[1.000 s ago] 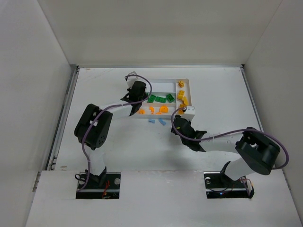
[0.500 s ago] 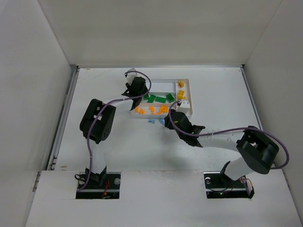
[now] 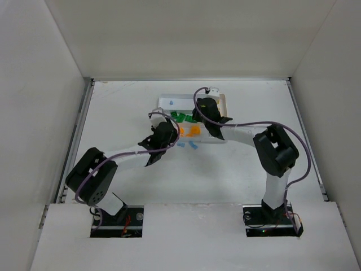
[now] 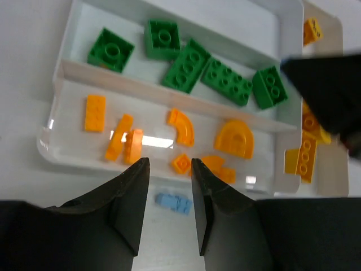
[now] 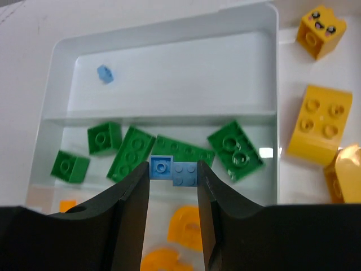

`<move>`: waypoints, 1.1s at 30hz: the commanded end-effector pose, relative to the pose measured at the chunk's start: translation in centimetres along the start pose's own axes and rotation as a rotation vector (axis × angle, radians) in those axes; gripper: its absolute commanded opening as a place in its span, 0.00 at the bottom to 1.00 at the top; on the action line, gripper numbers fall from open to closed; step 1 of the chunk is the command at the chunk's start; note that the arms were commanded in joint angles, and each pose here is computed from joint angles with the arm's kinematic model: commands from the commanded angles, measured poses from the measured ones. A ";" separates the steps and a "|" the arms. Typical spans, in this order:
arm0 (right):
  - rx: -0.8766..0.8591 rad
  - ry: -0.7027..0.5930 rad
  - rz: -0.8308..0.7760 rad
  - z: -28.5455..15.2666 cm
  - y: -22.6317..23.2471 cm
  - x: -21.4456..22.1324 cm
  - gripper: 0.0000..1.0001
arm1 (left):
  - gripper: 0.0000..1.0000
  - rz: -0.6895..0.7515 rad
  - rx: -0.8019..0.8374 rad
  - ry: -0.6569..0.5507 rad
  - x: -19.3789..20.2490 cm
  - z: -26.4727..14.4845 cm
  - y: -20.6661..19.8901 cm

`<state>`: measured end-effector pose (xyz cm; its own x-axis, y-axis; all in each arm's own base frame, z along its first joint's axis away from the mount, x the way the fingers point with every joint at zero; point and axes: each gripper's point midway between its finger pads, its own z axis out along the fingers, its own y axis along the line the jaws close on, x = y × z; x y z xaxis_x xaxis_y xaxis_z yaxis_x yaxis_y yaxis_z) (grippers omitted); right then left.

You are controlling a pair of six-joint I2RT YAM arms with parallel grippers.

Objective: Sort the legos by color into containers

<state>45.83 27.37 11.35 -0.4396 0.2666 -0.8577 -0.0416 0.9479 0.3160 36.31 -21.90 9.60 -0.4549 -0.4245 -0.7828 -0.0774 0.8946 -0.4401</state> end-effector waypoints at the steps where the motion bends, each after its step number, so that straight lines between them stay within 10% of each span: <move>1: -0.016 -0.003 -0.038 2.2 0.5 -2.4 0.37 | 0.33 -0.008 0.029 -0.026 0.7 -2.0 -0.5; 17: 0.056 0.011 -0.054 7.6 -1.6 -5.4 0.56 | 0.37 0.048 0.080 0.058 4.8 -1.3 -1.7; 33: -0.030 -0.063 0.035 -2.2 -2.6 -3.3 0.56 | 0.49 0.167 0.041 0.087 7.3 -0.5 -2.3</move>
<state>45.49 22.52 9.85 -0.4956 0.2188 -0.8405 -0.0127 0.9658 0.2590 31.70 -26.20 3.50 -0.5778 -0.2593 -0.7739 0.0313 0.9404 -0.3385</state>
